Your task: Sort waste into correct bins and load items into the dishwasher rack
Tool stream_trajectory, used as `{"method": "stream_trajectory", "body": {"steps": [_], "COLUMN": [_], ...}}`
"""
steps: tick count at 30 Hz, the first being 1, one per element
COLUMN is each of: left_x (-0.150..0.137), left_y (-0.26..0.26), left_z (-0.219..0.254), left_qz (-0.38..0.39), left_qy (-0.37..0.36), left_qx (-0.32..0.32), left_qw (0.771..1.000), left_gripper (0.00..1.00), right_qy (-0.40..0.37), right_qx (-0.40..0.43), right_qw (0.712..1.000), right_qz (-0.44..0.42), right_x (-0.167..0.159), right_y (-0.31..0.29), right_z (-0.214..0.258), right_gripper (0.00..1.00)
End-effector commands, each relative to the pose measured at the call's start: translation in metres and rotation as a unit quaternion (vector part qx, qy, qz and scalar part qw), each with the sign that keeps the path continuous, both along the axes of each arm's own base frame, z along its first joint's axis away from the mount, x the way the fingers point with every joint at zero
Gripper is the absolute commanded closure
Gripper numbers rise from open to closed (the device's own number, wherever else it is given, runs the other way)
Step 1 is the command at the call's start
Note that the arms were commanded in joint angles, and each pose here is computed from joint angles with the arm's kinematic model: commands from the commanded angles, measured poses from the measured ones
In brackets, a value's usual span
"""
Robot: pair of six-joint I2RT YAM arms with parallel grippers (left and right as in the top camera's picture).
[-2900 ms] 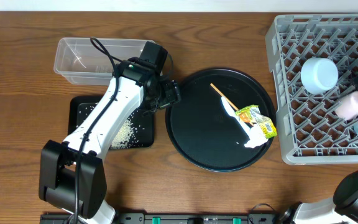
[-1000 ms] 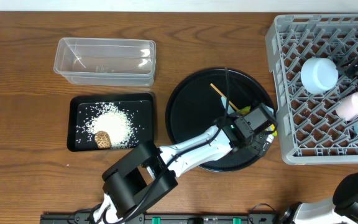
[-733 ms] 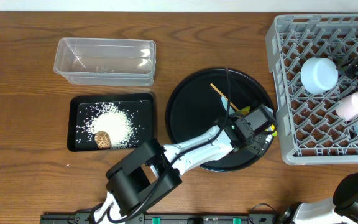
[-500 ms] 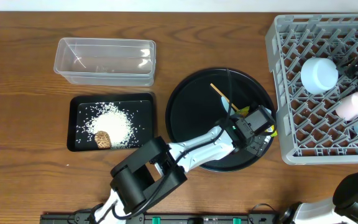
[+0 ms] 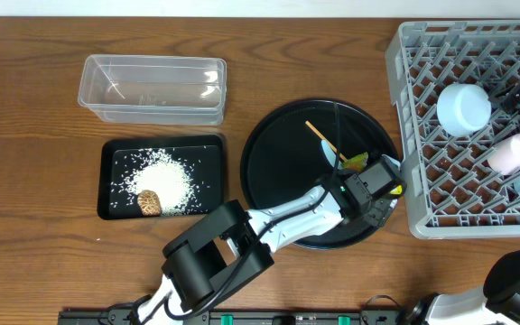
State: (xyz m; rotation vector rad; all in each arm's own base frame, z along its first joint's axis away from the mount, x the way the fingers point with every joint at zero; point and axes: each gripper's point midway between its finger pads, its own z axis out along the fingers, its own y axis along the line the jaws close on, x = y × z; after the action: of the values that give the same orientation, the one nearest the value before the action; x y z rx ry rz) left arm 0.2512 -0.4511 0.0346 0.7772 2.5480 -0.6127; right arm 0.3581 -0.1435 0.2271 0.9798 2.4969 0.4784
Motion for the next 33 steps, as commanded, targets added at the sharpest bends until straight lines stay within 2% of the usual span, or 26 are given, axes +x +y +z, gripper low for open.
{"method": "stream_trajectory", "body": {"steps": [1, 17, 19, 26, 33], "left_x": [0.003, 0.005, 0.005, 0.006, 0.004], "left_y": [0.004, 0.006, 0.006, 0.004, 0.005], "left_z": [-0.014, -0.028, -0.027, -0.015, -0.014], "left_qz": [0.005, 0.008, 0.008, 0.009, 0.010], "left_qy": [-0.009, -0.008, -0.009, -0.015, -0.009], "left_qx": [0.020, 0.031, 0.030, 0.020, 0.022], "left_qw": [1.000, 0.999, 0.999, 1.000, 1.000], "left_gripper": [0.30, 0.34, 0.40, 0.48, 0.71], "right_qy": [-0.014, -0.014, -0.014, -0.014, -0.014], "right_qx": [-0.014, -0.014, -0.014, -0.014, -0.014], "right_qw": [1.000, 1.000, 1.000, 1.000, 1.000], "right_qz": [0.004, 0.004, 0.004, 0.004, 0.004], "right_x": [-0.001, -0.001, -0.001, -0.001, -0.001], "right_y": [-0.002, -0.002, -0.002, -0.002, -0.002], "right_z": [0.011, 0.011, 0.011, 0.011, 0.011], "right_gripper": [0.01, 0.01, 0.01, 0.01, 0.01]}}
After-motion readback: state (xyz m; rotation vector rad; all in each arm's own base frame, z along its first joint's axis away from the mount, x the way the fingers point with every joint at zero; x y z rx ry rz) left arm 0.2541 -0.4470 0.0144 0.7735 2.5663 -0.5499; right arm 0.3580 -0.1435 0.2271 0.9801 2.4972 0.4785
